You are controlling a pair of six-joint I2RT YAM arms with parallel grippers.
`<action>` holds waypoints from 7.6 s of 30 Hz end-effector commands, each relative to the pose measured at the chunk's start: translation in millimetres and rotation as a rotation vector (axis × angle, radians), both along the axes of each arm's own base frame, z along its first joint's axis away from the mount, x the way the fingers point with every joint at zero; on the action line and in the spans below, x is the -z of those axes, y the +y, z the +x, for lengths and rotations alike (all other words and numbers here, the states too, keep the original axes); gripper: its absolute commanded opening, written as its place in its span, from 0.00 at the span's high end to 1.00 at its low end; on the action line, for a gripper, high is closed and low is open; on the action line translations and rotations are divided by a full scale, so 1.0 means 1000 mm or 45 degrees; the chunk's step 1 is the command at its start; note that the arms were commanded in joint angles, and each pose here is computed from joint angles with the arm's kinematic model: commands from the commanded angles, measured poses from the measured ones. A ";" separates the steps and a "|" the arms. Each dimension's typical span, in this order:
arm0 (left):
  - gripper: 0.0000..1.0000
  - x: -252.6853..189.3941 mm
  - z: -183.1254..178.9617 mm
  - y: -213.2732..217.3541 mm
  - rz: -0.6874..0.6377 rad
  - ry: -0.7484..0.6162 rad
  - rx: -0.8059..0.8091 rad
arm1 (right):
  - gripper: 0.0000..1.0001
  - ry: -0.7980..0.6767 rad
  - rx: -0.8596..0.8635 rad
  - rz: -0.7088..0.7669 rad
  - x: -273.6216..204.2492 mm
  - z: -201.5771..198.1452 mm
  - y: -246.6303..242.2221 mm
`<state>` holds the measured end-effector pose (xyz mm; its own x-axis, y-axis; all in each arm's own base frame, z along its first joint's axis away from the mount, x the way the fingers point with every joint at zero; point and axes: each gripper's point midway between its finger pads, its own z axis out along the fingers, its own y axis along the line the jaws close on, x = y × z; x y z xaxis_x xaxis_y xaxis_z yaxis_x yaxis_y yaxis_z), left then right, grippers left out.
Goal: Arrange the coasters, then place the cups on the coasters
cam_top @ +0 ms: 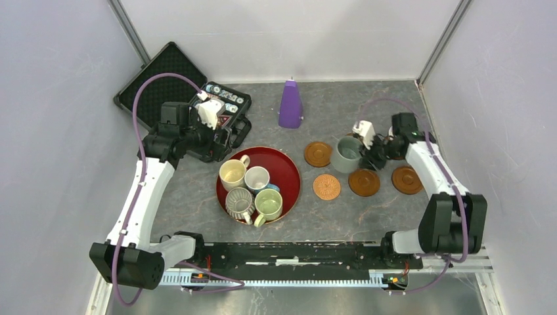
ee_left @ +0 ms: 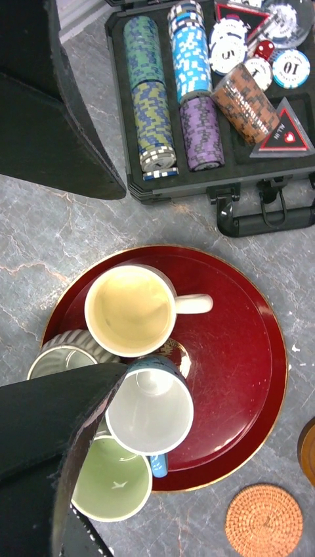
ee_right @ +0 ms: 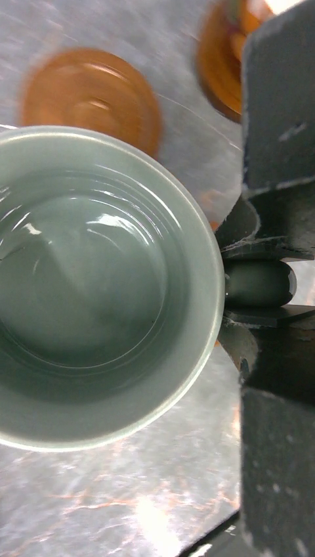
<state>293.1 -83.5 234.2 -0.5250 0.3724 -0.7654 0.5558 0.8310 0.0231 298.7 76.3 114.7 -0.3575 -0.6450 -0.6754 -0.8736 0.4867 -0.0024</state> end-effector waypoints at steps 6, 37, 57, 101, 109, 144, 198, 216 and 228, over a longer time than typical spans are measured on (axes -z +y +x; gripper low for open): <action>0.00 -0.024 0.010 -0.016 -0.053 -0.090 0.136 | 1.00 -0.037 0.180 -0.037 0.004 -0.067 -0.088; 0.00 -0.035 0.042 -0.021 -0.014 -0.055 0.171 | 1.00 -0.135 0.756 -0.065 0.034 -0.068 -0.233; 0.00 -0.029 0.045 -0.019 0.032 -0.047 0.198 | 0.84 -0.116 0.783 -0.061 0.057 -0.065 -0.225; 0.00 -0.029 0.044 -0.020 0.030 -0.050 0.209 | 0.76 -0.110 0.901 -0.115 0.051 -0.062 -0.249; 0.00 -0.028 0.045 -0.020 0.036 -0.048 0.215 | 0.73 -0.093 0.874 -0.079 0.054 -0.059 -0.242; 0.00 -0.024 0.047 -0.020 0.034 -0.032 0.221 | 0.67 -0.007 0.751 -0.123 0.055 -0.072 -0.225; 0.00 -0.004 -0.007 0.026 0.000 0.040 -0.276 | 0.02 -0.228 -0.195 0.120 -0.061 0.009 0.139; 0.00 0.014 -0.048 0.023 0.007 0.096 -0.175 | 0.24 -0.154 -0.543 0.264 -0.005 -0.112 0.222; 0.00 0.009 -0.046 0.020 -0.014 0.081 -0.163 | 0.39 -0.249 -0.427 0.280 -0.015 -0.070 0.250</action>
